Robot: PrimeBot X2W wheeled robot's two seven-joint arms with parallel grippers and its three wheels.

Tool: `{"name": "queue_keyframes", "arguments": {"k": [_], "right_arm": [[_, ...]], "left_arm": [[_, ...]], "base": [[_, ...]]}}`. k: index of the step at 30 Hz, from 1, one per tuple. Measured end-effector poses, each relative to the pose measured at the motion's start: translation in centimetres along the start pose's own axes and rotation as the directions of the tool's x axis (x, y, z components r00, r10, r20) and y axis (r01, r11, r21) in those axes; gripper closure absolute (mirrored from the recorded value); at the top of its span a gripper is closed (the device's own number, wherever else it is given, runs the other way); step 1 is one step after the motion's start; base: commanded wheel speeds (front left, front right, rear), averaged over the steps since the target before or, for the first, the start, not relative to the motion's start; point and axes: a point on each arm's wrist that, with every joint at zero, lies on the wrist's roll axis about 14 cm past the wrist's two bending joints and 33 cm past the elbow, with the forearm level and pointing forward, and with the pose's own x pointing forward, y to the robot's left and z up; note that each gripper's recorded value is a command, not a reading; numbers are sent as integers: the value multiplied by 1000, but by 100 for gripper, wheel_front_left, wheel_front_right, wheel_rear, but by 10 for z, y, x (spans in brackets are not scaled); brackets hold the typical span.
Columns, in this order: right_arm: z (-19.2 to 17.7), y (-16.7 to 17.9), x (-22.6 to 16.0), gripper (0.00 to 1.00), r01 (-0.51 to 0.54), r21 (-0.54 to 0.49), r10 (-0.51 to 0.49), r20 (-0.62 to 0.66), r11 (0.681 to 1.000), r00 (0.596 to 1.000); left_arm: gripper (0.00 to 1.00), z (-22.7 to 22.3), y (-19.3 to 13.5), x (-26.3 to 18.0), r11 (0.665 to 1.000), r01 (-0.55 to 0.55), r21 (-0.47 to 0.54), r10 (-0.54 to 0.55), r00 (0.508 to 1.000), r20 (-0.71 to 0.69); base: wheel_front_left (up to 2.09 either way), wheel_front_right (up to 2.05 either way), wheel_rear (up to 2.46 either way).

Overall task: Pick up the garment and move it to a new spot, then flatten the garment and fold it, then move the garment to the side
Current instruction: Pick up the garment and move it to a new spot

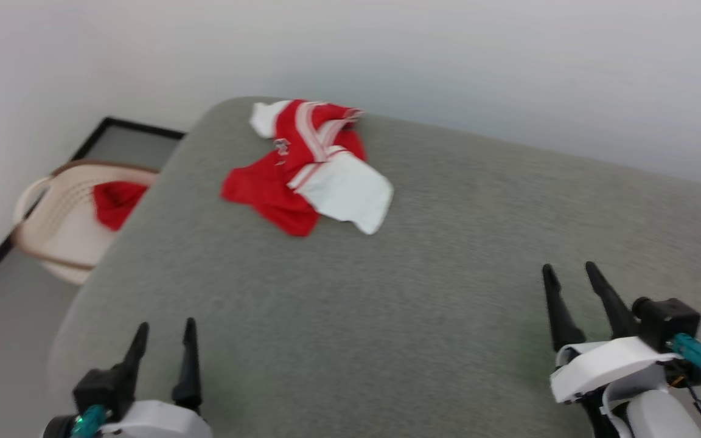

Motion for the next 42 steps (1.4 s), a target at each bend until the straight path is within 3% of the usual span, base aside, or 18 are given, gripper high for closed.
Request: {"name": "queue_keyframes", "arguments": {"k": [6,11,19,25,32,37,42], "right_arm": [[-12,80,32,0,-224,6,224,-35,975,974],[-24,123,46,0,-346,17,347,-73,938,935],[-34,135,54,0,-389,48,392,-98,920,915],[-31,125,54,0,-373,39,375,-90,927,923],[-31,91,36,0,-285,10,285,-81,958,955],[-11,96,29,0,-283,-13,283,-16,959,959],[0,69,23,0,-214,-39,215,10,976,977]], "left_arm": [[0,12,62,-40,976,-217,-23,218,975,42],[0,17,90,-69,941,-335,-41,337,940,54],[0,16,92,-83,922,-383,-53,386,922,41],[0,14,79,-74,941,-335,-46,336,941,39],[0,34,44,-27,988,-152,-7,152,984,97],[0,77,36,18,996,-62,63,48,979,196],[0,134,22,75,990,5,143,-47,956,291]], "base": [[0,0,0],[0,0,0],[-7,-7,-7],[0,0,0],[0,0,0],[0,0,0],[0,0,0]]}}
